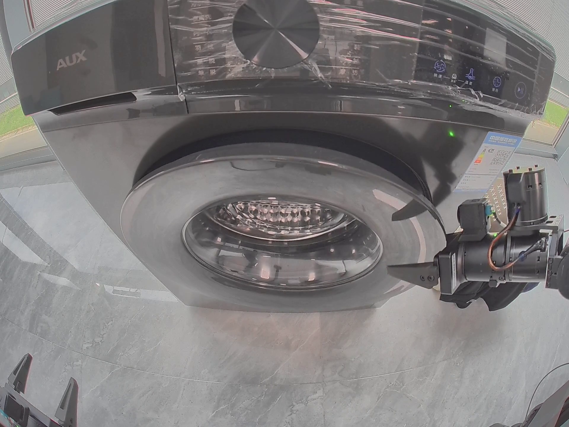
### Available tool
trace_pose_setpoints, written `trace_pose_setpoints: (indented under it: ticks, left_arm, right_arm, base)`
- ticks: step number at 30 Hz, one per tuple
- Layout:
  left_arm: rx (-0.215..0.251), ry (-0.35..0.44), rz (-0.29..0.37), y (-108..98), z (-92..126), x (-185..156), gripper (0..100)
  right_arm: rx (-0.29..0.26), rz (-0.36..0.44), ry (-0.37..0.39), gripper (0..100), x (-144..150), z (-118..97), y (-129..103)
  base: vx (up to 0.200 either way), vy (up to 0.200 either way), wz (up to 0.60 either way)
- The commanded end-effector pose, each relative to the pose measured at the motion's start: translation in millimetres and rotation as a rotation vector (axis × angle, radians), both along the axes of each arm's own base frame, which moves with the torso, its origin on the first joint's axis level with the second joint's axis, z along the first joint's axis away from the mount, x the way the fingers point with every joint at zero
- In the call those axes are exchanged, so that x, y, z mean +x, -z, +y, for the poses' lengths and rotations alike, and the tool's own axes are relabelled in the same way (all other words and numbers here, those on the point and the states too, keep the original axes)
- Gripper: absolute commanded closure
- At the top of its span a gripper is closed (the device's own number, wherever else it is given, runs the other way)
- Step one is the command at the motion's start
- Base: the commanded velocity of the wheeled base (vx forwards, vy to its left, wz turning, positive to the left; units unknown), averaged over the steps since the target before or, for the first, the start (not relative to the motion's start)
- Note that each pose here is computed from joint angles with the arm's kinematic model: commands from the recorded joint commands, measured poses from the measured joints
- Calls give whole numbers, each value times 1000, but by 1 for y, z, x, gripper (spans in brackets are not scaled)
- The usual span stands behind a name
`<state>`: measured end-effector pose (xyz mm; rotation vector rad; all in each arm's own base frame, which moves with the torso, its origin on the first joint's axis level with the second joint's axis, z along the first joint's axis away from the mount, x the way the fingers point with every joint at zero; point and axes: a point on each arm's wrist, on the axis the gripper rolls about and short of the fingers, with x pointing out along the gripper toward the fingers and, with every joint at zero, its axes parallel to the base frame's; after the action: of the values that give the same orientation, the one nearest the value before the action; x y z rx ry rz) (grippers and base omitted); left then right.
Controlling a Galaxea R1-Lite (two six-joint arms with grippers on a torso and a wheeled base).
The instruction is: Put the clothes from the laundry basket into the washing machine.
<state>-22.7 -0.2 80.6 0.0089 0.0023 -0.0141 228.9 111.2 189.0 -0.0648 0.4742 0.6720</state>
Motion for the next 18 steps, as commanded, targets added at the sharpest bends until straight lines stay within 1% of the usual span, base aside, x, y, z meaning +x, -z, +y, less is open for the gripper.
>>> trace_pose_setpoints:
  ticks: [1,3,5,8,11,13,17,18]
  left_arm:
    - [0,0,-1,5,0,0,0]
    - [0,0,-1,5,0,0,0]
    - [0,0,-1,5,0,0,0]
    - [0,0,-1,5,0,0,0]
    - [0,0,-1,5,0,0,0]
    - [-1,1,1,5,0,0,0]
    - [0,0,-1,5,0,0,0]
    - [0,0,-1,5,0,0,0]
  right_arm:
    - [-6,8,-35,0,-25,-3,4]
    - [-7,7,-47,0,-34,-6,5]
    - [-5,2,-47,0,-38,-7,5]
    - [0,-9,-34,0,-34,-8,3]
    - [5,-15,-34,0,-30,-6,1]
    - [-4,2,-31,0,-24,-4,5]
    - [-12,18,-43,0,-25,-1,10]
    - [-14,24,-47,0,-27,-2,11]
  base:
    - [0,0,0]
    - [0,0,0]
    - [0,0,0]
    - [0,0,0]
    - [-200,0,0]
    - [-200,0,0]
    - [-200,0,0]
    - [0,0,0]
